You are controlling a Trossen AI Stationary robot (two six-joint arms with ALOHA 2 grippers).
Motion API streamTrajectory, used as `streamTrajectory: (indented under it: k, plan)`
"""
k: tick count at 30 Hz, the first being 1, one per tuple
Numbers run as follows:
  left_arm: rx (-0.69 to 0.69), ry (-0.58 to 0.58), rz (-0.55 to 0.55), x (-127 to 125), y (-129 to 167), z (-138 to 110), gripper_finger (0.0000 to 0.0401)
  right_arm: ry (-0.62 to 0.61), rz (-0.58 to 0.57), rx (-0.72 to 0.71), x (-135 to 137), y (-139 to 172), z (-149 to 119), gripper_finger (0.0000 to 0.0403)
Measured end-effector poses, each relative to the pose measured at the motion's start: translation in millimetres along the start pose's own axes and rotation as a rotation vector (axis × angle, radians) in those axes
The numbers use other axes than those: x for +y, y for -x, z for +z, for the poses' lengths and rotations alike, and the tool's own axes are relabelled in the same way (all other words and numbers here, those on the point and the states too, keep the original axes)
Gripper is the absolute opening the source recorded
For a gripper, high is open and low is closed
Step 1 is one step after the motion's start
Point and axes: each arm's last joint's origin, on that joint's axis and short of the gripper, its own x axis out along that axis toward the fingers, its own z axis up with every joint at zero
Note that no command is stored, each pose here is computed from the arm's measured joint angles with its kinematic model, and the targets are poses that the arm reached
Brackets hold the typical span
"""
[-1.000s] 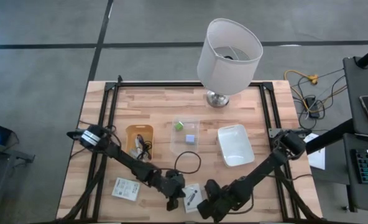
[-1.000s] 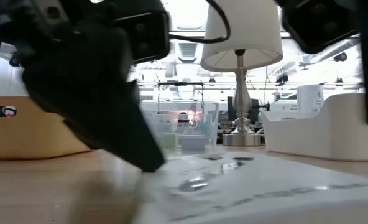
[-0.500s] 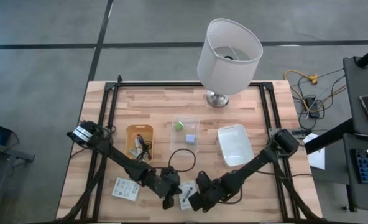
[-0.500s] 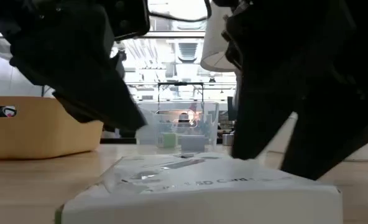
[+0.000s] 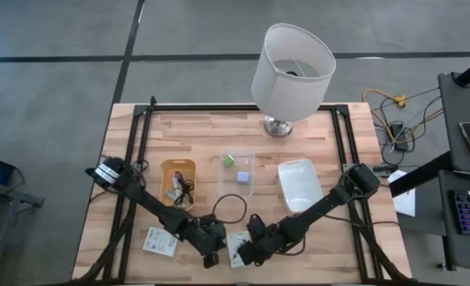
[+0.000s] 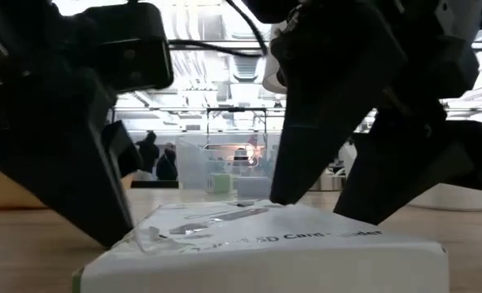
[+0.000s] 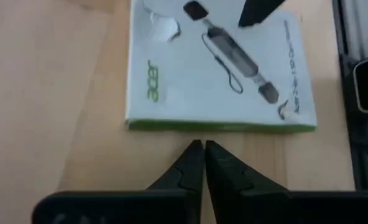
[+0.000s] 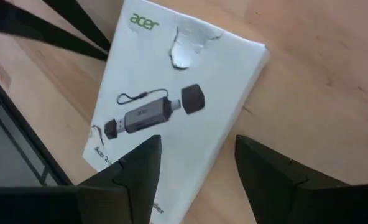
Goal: Pick and place items into bin
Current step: Put the white card reader box into the white bin
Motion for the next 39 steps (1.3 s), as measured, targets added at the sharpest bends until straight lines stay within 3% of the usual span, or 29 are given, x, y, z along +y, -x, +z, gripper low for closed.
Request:
streamTrajectory:
  k: [10, 20, 29, 34, 39]
  plan:
    - [-0.018, 0.029, -0.052, 6.1, -9.3, 7.1, 0.0003, 0.012, 0.049, 0.012, 5.4, 0.1, 0.7, 0.0194]
    - [-0.019, 0.024, -0.049, 8.0, -10.9, 7.2, 0.0003, 0.097, 0.212, -0.005, 46.8, 27.1, 7.9, 0.0194]
    - [-0.083, 0.041, -0.044, 8.0, -12.9, 13.7, 0.0003, 0.064, 0.009, -0.071, 24.5, 12.2, 21.6, 0.0194]
    - [-0.099, 0.051, -0.082, 5.6, -12.6, 17.5, 0.0003, 0.046, 0.069, -0.046, 31.5, 11.2, 27.4, 0.0194]
    - [-0.089, 0.052, -0.068, 8.3, -13.0, 16.4, 0.0003, 0.084, 0.056, -0.040, 32.4, 10.6, 29.4, 0.0194]
